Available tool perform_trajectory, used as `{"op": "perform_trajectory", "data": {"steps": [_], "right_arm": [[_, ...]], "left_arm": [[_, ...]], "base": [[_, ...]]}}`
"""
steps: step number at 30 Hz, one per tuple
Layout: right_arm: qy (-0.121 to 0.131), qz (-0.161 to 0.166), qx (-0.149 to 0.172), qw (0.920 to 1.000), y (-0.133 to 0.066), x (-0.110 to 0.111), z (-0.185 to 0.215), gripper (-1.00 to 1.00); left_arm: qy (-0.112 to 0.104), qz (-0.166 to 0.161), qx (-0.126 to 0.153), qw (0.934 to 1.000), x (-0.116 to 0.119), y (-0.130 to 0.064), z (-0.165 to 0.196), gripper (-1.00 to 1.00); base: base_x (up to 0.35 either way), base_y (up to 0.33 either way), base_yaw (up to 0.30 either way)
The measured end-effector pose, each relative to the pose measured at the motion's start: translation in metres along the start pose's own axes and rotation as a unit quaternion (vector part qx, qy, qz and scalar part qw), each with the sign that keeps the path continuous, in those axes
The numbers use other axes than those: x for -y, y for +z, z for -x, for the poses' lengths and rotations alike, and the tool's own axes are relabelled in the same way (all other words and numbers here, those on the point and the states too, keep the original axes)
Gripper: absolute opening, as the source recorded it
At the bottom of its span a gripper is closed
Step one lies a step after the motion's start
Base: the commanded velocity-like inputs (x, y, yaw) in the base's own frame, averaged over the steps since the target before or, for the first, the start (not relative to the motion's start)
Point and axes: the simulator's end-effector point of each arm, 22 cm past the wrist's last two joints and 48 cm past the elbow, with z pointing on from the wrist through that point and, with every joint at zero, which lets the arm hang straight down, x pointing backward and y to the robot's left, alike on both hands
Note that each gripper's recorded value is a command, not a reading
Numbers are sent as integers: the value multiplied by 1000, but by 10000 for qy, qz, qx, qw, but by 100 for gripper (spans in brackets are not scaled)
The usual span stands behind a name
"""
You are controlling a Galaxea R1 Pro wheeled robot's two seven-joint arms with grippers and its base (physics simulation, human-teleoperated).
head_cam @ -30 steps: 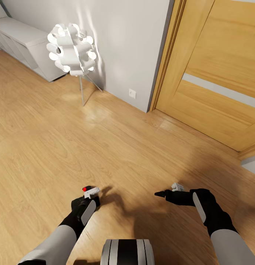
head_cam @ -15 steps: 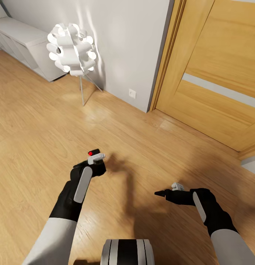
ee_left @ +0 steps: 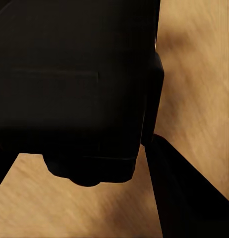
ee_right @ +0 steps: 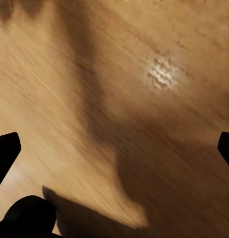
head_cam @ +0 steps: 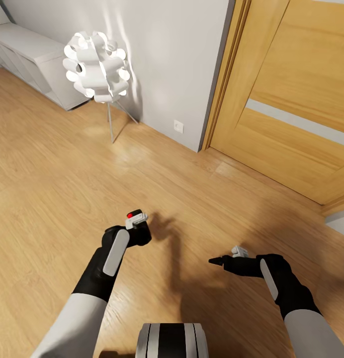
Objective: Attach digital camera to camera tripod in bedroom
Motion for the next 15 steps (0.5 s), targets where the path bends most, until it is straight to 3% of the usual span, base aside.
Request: {"op": "perform_trajectory", "data": {"steps": [8,13,15], "right_arm": [[-80,20,97,9999,-9,-8,7,100],[-145,86,183,9997,-17,-17,14,100],[-169,119,218,9995,-21,-21,16,100]], "left_arm": [[63,-96,63,9999,10,-10,4,-100],[-8,-946,75,9955,38,-22,12,-100],[-43,-1410,126,9899,44,-31,21,-100]], "base": [[0,0,0],[0,0,0],[0,0,0]]}}
